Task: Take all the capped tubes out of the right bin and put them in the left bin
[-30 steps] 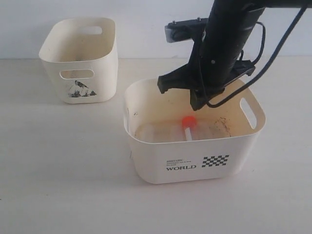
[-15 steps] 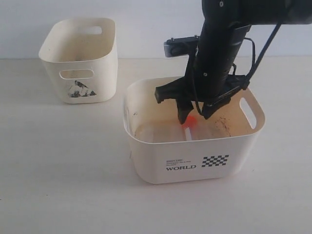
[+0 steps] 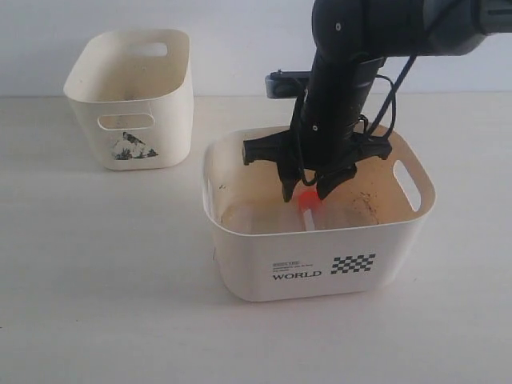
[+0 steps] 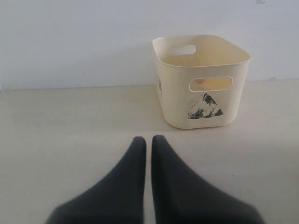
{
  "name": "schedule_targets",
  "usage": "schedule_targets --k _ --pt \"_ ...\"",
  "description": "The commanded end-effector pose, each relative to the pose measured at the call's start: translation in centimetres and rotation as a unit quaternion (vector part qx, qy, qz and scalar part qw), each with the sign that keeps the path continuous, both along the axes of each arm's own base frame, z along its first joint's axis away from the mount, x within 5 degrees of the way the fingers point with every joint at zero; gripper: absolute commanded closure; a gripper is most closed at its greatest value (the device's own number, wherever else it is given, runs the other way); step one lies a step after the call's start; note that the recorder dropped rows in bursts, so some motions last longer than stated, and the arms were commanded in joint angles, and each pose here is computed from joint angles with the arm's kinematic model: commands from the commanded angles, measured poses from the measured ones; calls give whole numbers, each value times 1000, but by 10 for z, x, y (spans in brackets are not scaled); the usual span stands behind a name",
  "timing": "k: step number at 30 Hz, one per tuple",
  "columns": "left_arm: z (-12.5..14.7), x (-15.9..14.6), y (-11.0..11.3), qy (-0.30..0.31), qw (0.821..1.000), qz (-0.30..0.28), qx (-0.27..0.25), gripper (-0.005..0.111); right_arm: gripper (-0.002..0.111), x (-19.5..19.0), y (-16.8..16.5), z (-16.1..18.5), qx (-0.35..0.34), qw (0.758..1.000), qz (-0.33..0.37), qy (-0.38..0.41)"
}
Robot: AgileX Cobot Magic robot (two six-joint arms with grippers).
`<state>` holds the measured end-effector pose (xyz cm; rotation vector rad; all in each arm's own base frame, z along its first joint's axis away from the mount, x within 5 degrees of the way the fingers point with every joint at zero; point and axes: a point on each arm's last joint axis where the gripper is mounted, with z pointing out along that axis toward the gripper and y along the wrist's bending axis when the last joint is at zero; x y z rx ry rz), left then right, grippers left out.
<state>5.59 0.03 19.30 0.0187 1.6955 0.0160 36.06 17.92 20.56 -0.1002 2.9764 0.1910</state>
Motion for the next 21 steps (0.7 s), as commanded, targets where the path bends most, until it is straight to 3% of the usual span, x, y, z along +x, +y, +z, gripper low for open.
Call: schedule_targets --k 1,7,21 --pt "1 0 0 -1 1000 1 -4 102 62 12 -10 -13 -17 1000 -16 18" --pt "1 0 0 -1 1000 1 -4 102 62 23 -27 -17 -15 999 -44 21" --pt "1 0 0 -1 1000 1 -4 102 62 25 -22 -55 -15 996 -37 75"
